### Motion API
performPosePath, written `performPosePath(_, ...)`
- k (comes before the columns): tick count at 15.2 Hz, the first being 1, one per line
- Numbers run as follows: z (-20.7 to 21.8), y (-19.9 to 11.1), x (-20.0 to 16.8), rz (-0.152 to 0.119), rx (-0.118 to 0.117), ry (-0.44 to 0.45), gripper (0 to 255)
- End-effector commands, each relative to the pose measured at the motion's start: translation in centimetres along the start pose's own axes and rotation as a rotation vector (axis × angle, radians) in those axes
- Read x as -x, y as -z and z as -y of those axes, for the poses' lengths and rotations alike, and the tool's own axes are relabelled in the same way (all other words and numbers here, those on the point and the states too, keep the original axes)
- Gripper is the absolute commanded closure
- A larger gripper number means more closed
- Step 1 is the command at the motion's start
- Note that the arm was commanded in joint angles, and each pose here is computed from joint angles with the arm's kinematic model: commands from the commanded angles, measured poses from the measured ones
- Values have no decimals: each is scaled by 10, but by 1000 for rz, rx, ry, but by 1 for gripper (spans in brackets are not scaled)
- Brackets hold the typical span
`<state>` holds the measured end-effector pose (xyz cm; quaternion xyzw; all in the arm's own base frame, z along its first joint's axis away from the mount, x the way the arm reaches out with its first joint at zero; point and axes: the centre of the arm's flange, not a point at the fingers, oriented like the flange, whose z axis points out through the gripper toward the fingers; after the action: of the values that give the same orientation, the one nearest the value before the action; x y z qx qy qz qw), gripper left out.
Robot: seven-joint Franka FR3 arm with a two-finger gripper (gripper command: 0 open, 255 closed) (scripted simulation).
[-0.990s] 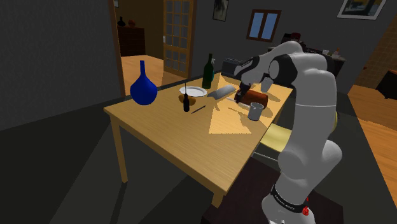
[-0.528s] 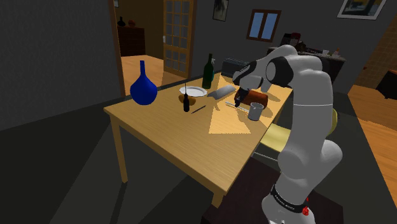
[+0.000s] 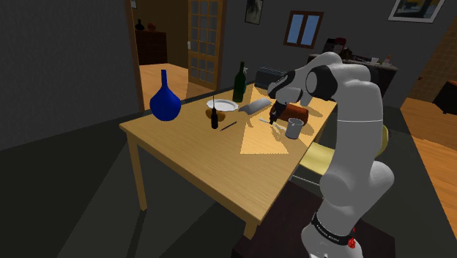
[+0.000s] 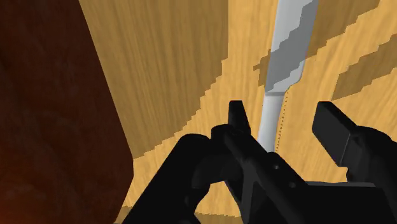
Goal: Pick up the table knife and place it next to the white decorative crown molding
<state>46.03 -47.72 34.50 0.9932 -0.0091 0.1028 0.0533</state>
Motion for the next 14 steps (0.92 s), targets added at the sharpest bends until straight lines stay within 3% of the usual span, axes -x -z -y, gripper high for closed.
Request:
performPosePath(1, 0, 0, 0, 0, 0, 0, 0)
performPosePath(5, 0, 0, 0, 0, 0, 0, 0)
performPosePath(9, 0, 50, 0, 0, 0, 0, 0)
performPosePath(14, 0, 50, 0, 0, 0, 0, 0)
